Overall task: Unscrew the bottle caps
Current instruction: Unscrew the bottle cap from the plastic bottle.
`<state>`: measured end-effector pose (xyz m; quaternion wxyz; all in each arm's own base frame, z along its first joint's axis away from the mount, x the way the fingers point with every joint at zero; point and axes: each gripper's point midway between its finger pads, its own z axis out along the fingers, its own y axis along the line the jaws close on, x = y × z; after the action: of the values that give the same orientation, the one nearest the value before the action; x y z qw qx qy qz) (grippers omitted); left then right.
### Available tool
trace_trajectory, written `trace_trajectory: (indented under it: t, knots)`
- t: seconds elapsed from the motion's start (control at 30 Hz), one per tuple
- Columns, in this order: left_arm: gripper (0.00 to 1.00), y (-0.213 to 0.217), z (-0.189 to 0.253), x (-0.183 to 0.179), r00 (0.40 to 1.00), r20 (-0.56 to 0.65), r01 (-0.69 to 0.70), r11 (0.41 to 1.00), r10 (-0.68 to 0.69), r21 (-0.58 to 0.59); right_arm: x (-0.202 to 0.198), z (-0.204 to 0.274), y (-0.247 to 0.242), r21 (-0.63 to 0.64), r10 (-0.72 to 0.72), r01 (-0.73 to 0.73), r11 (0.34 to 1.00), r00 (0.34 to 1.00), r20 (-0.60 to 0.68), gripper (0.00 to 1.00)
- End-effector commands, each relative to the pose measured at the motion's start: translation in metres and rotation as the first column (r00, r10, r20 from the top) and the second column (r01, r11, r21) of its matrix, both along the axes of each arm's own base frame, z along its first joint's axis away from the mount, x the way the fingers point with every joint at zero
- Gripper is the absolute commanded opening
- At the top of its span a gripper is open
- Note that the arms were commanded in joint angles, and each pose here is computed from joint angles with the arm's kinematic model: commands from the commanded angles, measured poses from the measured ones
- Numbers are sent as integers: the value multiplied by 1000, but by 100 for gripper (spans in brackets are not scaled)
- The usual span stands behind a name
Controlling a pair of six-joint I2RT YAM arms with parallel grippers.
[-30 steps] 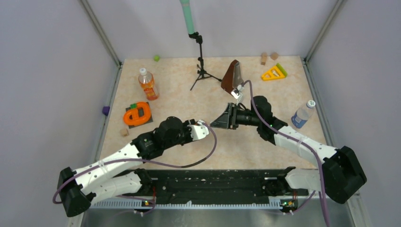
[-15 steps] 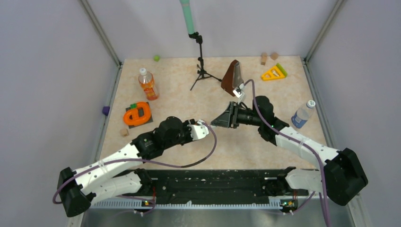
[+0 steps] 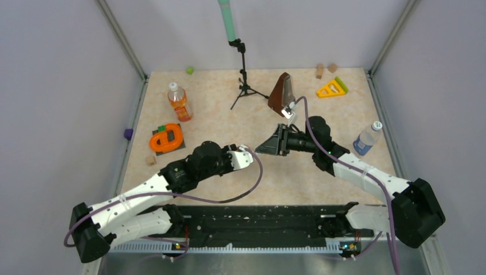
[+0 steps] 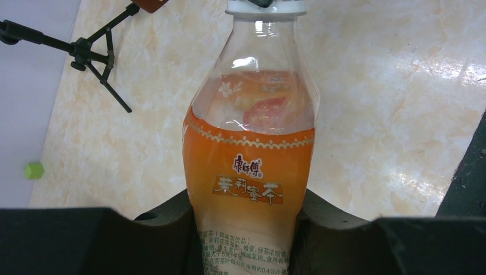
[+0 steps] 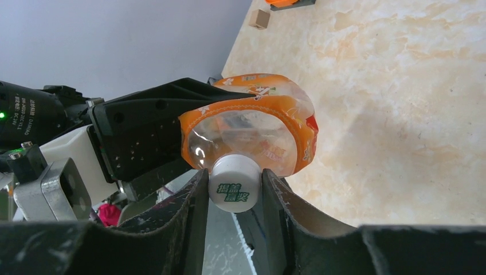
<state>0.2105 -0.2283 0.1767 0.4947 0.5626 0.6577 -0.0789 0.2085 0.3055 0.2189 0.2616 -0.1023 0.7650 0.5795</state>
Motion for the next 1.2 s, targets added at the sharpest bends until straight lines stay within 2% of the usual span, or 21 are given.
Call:
trace_trajectory:
  t: [0.0, 0.07, 0.1, 0.13, 0.17, 0.23, 0.3, 0.4, 0.63, 0.73, 0.97, 1.17]
  knots:
    - [0, -8, 14, 3, 1000, 29, 4, 998, -3, -55, -1, 7, 2, 12, 21, -21, 1000, 999, 40, 31]
    - [0, -8, 13, 3, 1000, 27, 6, 999, -5, -53, 0, 7, 1, 8, 11, -12, 1000, 999, 44, 27]
    - [0, -8, 14, 2, 1000, 27, 5, 999, -4, -53, 0, 6, 1, 8, 10, -10, 1000, 999, 46, 18]
    - [0, -8, 13, 2, 1000, 24, 3, 999, -2, -54, 0, 7, 1, 11, 9, -9, 1000, 999, 50, 14]
    - [0, -7, 13, 1, 1000, 18, 1, 998, 0, -56, 0, 8, 1, 12, 9, -10, 1000, 998, 55, 13]
    - [0, -9, 17, -1, 1000, -3, -3, 997, 3, -79, -1, 10, 1, 18, 22, -24, 1000, 997, 71, 4]
    - [0, -11, 20, -3, 999, -30, -19, 993, 16, -113, -3, 12, 2, 23, 43, -46, 999, 994, 99, 0]
    - [0, -18, 27, -8, 996, -86, -27, 985, 12, -170, -6, 15, 2, 21, 70, -74, 997, 986, 150, 0]
    - [0, -34, 31, -31, 972, -203, 74, 974, -119, -214, -21, 25, -1, 17, 147, -157, 987, 950, 276, 0]
    - [0, -37, 35, -41, 951, -247, 127, 963, -186, -237, -42, 33, 0, 15, 233, -257, 966, 899, 371, 0]
    - [0, -47, 56, -63, 902, -275, 241, 916, -334, -321, -72, 40, -5, -30, 321, -362, 932, 782, 534, 0]
    - [0, -55, 64, -75, 854, -306, 301, 879, -421, -369, -82, 45, -9, -16, 320, -389, 921, 735, 598, 0]
